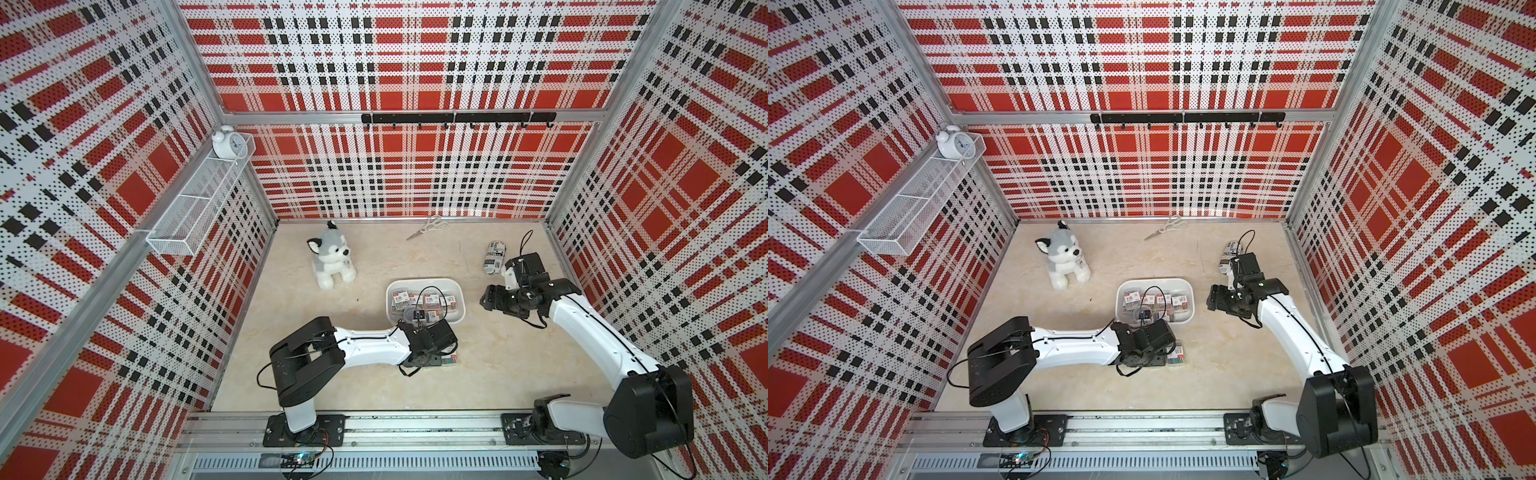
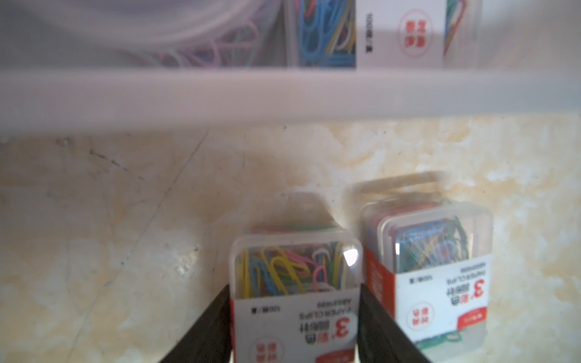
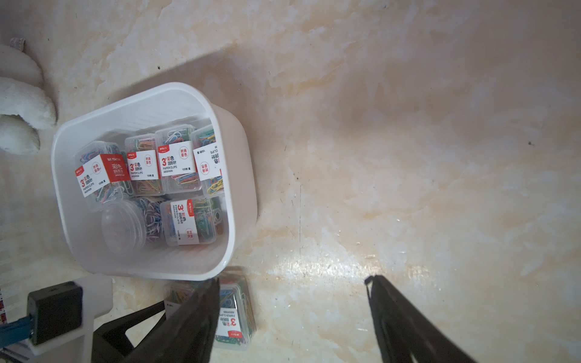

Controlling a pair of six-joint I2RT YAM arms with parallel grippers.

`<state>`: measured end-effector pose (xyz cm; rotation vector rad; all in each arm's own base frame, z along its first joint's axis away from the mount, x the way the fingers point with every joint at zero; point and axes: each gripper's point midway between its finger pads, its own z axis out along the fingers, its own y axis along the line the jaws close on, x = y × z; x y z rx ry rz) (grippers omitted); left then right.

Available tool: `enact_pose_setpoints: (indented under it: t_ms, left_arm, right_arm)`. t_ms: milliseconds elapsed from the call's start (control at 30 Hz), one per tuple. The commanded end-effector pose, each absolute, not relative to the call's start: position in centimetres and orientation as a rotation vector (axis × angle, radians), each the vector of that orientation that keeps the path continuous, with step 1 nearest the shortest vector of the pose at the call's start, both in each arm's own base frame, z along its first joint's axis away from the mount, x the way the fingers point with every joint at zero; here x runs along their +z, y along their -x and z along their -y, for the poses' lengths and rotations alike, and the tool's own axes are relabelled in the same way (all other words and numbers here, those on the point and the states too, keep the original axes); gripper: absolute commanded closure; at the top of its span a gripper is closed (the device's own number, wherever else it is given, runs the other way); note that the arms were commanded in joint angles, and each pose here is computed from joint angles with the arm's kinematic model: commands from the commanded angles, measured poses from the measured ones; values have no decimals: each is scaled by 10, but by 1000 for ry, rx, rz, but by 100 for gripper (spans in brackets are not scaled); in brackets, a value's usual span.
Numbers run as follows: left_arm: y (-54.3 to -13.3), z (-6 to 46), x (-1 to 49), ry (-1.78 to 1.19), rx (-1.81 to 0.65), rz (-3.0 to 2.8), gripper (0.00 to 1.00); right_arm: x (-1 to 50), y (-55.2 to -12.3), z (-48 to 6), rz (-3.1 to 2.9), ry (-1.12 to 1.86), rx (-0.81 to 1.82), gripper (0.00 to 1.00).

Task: Take the paper clips out of the storage box
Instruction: Place the boxed paper clips at the center of the board.

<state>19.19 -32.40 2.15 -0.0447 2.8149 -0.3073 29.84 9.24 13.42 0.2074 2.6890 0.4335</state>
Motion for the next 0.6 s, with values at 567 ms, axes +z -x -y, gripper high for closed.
enact_pose_setpoints:
  t_ms: [567]
  left_arm:
    - [-183, 304, 13, 122, -260, -2855, 43]
  right_arm:
    - [134, -301, -94, -2678, -212, 460, 21]
